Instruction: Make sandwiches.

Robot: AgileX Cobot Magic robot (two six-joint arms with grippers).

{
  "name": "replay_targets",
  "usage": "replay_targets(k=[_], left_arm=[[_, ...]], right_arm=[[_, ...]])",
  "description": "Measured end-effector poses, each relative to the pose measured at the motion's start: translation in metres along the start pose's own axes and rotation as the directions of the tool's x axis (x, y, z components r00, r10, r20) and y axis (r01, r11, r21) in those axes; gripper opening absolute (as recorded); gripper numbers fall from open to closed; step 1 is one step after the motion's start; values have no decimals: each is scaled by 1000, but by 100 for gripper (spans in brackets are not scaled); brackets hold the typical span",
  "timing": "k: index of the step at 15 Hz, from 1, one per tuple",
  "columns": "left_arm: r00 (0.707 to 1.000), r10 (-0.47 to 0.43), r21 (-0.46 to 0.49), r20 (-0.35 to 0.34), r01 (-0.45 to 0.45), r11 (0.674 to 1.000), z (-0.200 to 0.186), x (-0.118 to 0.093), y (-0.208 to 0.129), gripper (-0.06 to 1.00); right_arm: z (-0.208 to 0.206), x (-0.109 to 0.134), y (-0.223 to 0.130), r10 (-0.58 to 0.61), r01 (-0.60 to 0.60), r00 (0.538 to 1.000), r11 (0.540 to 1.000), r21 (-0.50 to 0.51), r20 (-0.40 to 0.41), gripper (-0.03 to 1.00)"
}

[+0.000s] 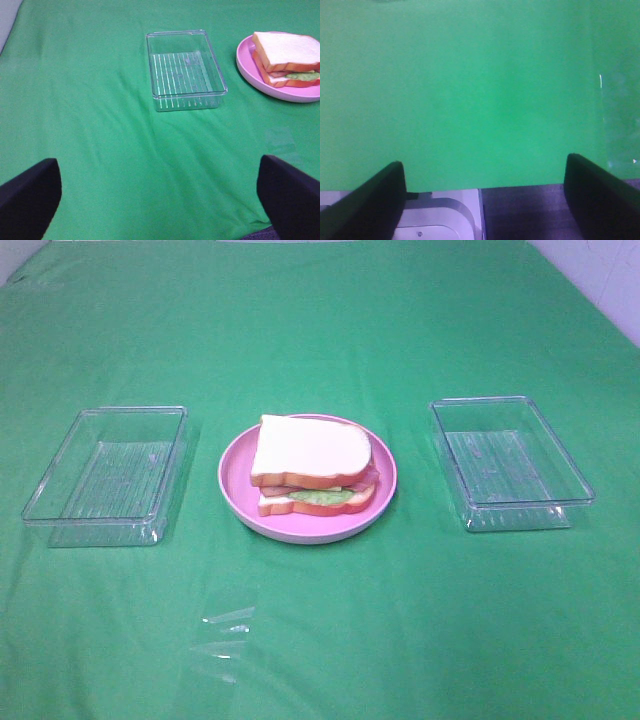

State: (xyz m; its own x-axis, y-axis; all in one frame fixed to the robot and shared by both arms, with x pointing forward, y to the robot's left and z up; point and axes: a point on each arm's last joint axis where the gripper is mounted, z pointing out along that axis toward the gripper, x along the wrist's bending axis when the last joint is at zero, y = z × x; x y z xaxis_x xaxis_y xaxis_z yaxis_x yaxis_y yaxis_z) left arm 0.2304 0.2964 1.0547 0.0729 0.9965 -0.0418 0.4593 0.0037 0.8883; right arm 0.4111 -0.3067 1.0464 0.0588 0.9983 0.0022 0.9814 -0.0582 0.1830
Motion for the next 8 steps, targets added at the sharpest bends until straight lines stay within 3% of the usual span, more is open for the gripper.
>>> replay_targets(k=[3, 4, 5, 6, 8], left_arm=[[1000, 0, 0, 0, 0, 1000, 0, 0, 0, 98], [1000, 0, 0, 0, 0, 1000, 0, 0, 0, 98], [1000, 0, 0, 0, 0, 1000, 0, 0, 0, 98], [1000, 0, 0, 0, 0, 1000, 0, 0, 0, 98], [1000, 0, 0, 0, 0, 1000, 0, 0, 0, 98]], right_arm=[[-19, -1, -69, 2, -2, 1000, 977, -213, -3, 83], [-19, -1, -77, 2, -2, 1000, 971, -240, -3, 83], [-22, -1, -93, 1, -3, 1000, 953, -302, -4, 83], [-27, -1, -119, 1, -3, 1000, 906, -422, -6, 83], [-24, -2, -135, 0, -3, 1000, 877, -480, -7, 83]])
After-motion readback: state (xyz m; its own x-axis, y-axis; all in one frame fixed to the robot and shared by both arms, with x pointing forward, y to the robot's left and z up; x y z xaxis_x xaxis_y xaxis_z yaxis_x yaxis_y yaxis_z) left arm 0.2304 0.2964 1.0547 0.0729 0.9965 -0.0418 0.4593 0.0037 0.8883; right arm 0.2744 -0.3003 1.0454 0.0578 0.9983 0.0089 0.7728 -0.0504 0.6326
